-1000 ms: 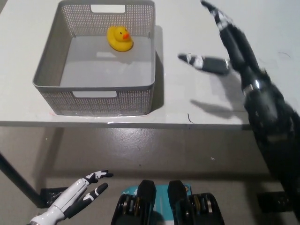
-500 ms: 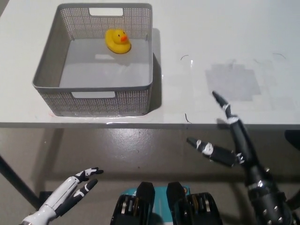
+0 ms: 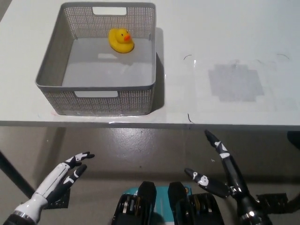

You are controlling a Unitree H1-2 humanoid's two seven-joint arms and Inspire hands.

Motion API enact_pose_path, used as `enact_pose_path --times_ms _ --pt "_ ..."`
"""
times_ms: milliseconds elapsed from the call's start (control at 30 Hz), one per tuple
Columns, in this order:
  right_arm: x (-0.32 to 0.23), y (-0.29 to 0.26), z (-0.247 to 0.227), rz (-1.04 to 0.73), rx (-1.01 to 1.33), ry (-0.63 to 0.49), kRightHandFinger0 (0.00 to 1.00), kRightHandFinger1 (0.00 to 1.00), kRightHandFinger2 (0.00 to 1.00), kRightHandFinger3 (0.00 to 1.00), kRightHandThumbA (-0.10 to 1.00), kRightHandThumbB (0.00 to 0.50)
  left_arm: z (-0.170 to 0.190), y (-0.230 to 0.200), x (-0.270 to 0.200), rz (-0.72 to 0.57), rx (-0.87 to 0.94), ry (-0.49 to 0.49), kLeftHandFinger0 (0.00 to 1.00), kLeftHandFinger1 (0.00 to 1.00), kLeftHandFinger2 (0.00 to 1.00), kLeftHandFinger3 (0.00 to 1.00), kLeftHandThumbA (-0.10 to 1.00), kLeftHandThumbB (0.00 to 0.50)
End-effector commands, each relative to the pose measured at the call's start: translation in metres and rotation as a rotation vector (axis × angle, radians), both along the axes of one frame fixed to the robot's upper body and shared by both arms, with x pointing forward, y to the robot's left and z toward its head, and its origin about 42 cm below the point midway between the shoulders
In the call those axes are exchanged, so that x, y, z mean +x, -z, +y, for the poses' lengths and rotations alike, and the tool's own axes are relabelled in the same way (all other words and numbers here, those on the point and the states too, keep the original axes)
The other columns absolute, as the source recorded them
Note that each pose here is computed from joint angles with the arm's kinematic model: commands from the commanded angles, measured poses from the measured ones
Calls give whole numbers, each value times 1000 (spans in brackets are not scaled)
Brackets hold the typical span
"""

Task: Use the right hand to pick up a yellow duck toy and place it into a container on the left hand side

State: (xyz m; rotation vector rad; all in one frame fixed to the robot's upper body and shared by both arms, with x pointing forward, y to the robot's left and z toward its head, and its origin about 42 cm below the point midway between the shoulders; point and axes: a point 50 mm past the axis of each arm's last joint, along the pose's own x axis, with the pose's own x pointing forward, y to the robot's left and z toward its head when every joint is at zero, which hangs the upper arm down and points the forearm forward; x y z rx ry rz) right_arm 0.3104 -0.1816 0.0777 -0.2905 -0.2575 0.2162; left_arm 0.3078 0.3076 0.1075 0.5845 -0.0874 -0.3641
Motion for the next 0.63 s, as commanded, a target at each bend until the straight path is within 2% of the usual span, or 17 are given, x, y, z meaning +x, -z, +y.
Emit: enact_pose_path --times_ms 0,267,400,500,600 --pt "-1 -6 -8 -97 20 33 1000 1000 1000 1000 868 405 3 -19 11 -103 -14 0 1000 1000 1000 1000 1000 500" --pt "-12 -4 -9 -129 -7 89 1000 1000 1000 1000 934 360 0 -19 13 -98 -26 10 1000 1000 1000 1000 1000 487" --pt "-26 -1 -3 -86 104 96 1000 1000 1000 1000 979 321 -5 -19 14 -114 -42 10 1000 1000 1000 1000 1000 480" --pt "-36 8 10 -40 161 114 1000 1000 1000 1000 1000 320 -9 -19 15 -142 -60 13 1000 1000 1000 1000 1000 454" --pt "-39 13 13 -16 186 125 1000 1000 1000 1000 1000 321 -12 -18 16 -148 -75 13 1000 1000 1000 1000 1000 454"
